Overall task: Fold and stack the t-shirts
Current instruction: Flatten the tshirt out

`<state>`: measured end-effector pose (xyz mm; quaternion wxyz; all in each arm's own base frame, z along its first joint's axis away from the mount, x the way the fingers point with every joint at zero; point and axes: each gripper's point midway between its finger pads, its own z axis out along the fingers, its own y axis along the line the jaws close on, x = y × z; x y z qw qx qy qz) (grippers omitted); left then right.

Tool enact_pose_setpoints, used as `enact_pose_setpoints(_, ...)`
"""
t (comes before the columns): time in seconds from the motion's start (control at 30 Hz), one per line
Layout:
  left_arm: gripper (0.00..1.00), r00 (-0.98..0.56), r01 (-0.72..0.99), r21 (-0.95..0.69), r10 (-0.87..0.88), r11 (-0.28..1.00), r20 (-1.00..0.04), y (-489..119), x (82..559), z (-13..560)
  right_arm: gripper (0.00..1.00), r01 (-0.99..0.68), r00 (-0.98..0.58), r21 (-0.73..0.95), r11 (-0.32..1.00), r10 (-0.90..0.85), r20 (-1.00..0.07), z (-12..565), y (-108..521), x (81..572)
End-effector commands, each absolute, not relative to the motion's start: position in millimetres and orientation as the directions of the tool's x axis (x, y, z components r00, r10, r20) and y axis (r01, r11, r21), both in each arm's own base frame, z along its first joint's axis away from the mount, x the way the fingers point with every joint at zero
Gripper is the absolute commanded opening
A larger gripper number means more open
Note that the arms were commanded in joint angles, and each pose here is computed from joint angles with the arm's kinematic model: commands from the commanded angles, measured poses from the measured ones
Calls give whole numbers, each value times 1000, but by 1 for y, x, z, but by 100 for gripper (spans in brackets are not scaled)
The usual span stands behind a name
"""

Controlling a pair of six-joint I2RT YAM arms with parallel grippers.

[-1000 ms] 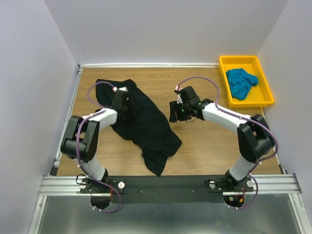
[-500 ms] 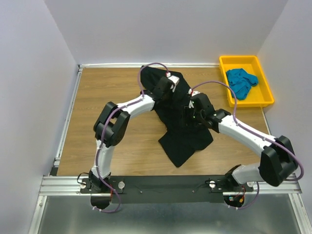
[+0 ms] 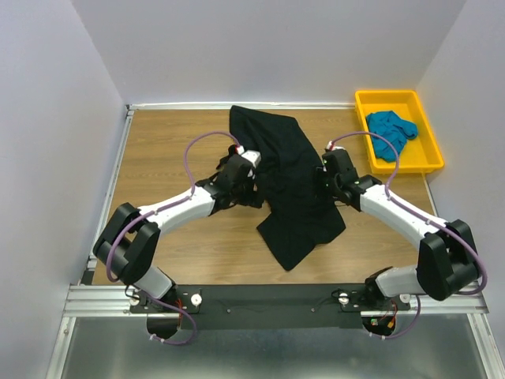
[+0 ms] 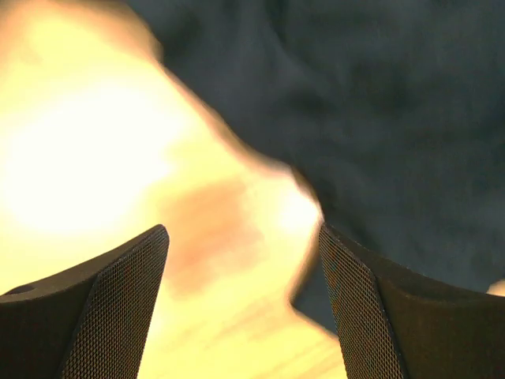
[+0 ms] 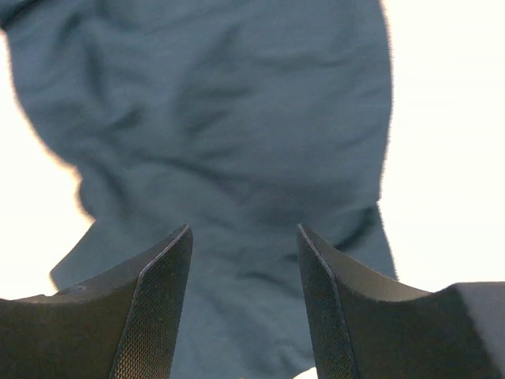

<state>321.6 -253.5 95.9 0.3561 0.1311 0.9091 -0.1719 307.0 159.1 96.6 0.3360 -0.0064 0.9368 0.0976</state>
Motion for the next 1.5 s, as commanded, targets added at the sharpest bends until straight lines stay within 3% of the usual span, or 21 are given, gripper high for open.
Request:
enact_pose_setpoints(0.0,85,-768,378,-298,117,877,-630,-263,281,85,63,30,-795,165,986,124,-594,81,133,311)
enact_pose_setpoints(0.33,85,-756,354,-275,101,894,-647,-251,276,90,64,205,-828,215,955,286,-483,48,84,316)
enact_pose_setpoints(0.77,85,-735,328,-241,87,913,-672,-237,278,98,62,181,-849,325,928,314,-424,17,91,327)
enact_pose_setpoints(0.87,85,-729,315,-236,75,919,-681,-231,280,102,50,156,-849,338,928,300,-434,17,95,332)
enact_pose_setpoints(0.9,85,-725,309,-233,70,922,-685,-229,281,104,39,154,-846,336,929,300,-441,19,95,334)
enact_pose_setpoints(0.93,85,-720,299,-230,61,926,-691,-226,283,108,4,147,-825,325,934,297,-481,30,91,344)
enact_pose_setpoints(0.97,85,-715,291,-226,54,930,-697,-224,285,111,1,140,-803,319,937,296,-518,43,89,352)
enact_pose_setpoints(1.03,85,-697,255,-213,27,943,-716,-211,291,122,0,121,-765,270,955,263,-588,70,79,364)
enact_pose_setpoints(1.07,85,-689,235,-196,21,952,-724,-204,293,126,1,90,-693,279,956,261,-672,120,79,387)
enact_pose_setpoints(1.17,85,-639,175,-183,-31,967,-769,-176,305,153,0,32,-618,262,965,225,-753,191,79,401)
enact_pose_setpoints(1.2,84,-612,133,-189,-70,973,-788,-159,312,166,1,-19,-543,280,960,225,-809,241,84,410)
enact_pose_setpoints(1.3,84,-549,62,-183,-120,981,-827,-122,320,194,1,-218,-462,362,907,231,-857,314,124,411)
enact_pose_setpoints(1.47,84,-503,-8,-147,-131,989,-854,-86,318,211,1,-508,-521,399,764,97,-848,325,250,368)
